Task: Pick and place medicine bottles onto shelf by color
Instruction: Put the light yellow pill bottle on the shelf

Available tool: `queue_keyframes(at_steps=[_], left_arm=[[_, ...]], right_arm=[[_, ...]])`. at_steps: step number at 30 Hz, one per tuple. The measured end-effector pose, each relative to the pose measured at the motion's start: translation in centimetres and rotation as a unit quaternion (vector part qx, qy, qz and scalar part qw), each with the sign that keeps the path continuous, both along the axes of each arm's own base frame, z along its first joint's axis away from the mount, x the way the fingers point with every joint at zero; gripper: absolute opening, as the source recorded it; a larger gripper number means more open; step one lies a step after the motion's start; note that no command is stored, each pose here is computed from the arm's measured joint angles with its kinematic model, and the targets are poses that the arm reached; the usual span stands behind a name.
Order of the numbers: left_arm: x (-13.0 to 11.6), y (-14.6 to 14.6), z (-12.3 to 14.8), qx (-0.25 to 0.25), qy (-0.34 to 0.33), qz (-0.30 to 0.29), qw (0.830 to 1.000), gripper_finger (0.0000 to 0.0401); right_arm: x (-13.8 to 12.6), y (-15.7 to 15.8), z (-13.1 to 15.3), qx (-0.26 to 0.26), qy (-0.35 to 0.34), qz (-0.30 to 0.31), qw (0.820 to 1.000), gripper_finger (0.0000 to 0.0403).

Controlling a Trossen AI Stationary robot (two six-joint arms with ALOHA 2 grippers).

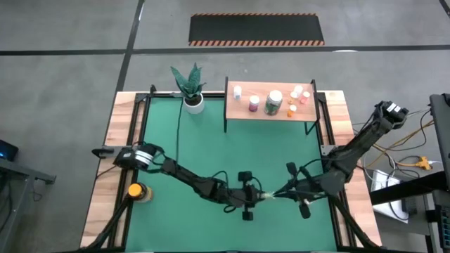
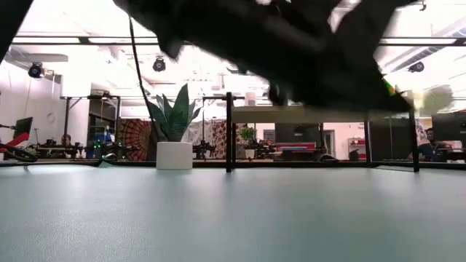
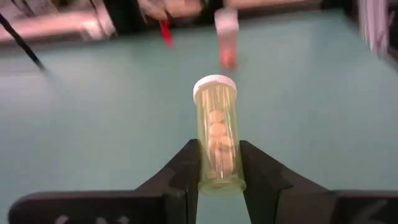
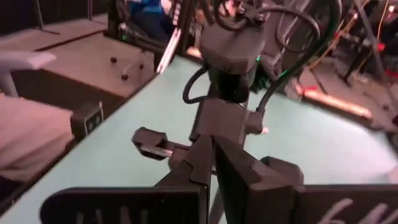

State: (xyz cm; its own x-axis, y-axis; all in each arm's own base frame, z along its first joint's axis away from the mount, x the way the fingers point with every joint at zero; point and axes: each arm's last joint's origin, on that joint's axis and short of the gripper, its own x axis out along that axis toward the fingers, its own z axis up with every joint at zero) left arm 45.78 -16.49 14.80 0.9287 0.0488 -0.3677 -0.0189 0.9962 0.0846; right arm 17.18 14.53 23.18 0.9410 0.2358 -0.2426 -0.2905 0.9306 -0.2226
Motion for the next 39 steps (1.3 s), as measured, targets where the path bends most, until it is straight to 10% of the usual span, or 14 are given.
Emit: queue_keyframes(at_steps=[8, 24, 39], left_arm=[[-5.6, 0.9, 5.6, 0.031, -0.112, 0.003, 0.993, 0.0081], [-14.5, 4.1, 6.8, 0.073, -0.327, -0.037, 0.941, 0.0085], [-14.4, 4.3, 6.8, 0.080, -0.326, -0.032, 0.941, 0.0086]], right_arm=[[-1.3, -1.2, 4.9, -0.040, -0.079, 0.019, 0.996, 0.0012], [2.8, -0.9, 2.4, -0.071, -0.209, -0.039, 0.974, 0.0019], [8.8, -0.9, 4.1, -0.050, -0.142, -0.093, 0.984, 0.0218]])
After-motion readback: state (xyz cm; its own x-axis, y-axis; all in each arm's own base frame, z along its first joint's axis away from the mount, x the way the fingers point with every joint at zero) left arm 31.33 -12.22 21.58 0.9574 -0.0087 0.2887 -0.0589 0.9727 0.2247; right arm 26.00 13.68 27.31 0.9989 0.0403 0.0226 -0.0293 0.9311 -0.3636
